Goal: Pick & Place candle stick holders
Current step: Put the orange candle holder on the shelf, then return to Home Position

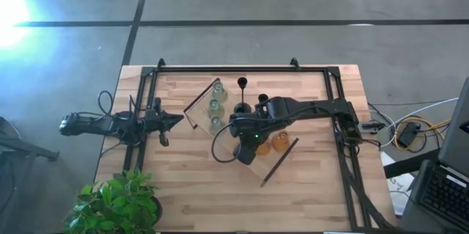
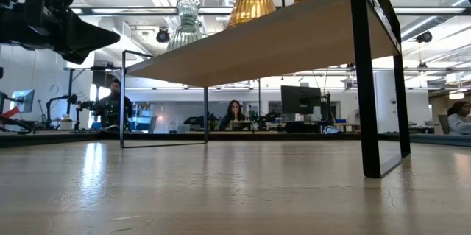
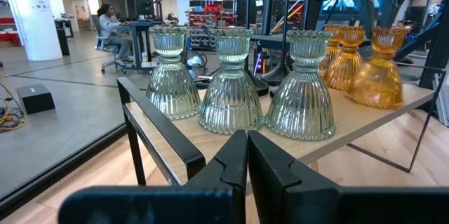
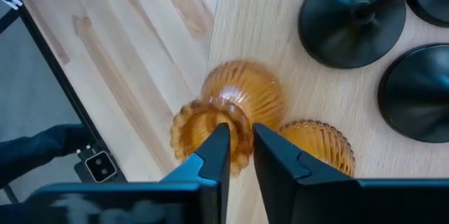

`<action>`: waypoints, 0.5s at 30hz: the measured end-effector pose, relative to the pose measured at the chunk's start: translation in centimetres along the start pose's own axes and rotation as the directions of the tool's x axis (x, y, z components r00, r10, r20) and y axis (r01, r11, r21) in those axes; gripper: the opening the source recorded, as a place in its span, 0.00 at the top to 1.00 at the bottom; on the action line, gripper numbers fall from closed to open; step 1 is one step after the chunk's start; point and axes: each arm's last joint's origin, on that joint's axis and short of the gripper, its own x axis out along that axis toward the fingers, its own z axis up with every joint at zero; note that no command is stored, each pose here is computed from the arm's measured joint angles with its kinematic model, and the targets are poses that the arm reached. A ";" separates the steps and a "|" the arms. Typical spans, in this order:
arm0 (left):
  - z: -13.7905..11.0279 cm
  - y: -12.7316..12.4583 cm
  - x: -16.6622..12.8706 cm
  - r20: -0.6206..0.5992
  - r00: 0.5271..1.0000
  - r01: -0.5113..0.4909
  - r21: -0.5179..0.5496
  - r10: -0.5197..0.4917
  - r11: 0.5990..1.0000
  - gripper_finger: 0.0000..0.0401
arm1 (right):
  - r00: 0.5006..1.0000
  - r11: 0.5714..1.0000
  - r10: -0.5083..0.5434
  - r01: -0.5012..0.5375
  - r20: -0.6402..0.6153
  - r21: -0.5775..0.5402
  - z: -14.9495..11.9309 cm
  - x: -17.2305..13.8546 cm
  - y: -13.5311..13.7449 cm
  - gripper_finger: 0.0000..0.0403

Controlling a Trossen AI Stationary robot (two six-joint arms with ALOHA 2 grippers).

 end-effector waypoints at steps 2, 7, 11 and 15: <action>0.0 0.0 0.0 0.000 1.000 0.000 0.000 0.000 1.000 0.95 | 1.000 1.000 0.000 0.000 0.000 0.000 0.0 0.0 0.0 0.84; 0.0 0.0 0.0 0.000 1.000 0.000 0.000 0.000 1.000 0.95 | 1.000 1.000 -0.019 0.018 0.015 0.002 0.0 0.0 0.0 0.81; 0.0 0.0 0.0 0.000 1.000 0.000 0.000 0.000 1.000 0.95 | 0.999 0.999 -0.034 0.034 0.031 0.002 0.1 0.0 -0.1 0.78; 0.0 0.0 0.0 0.000 1.000 0.000 0.000 0.000 1.000 0.95 | 0.999 0.999 -0.039 0.039 0.036 0.003 0.1 0.0 -0.1 0.76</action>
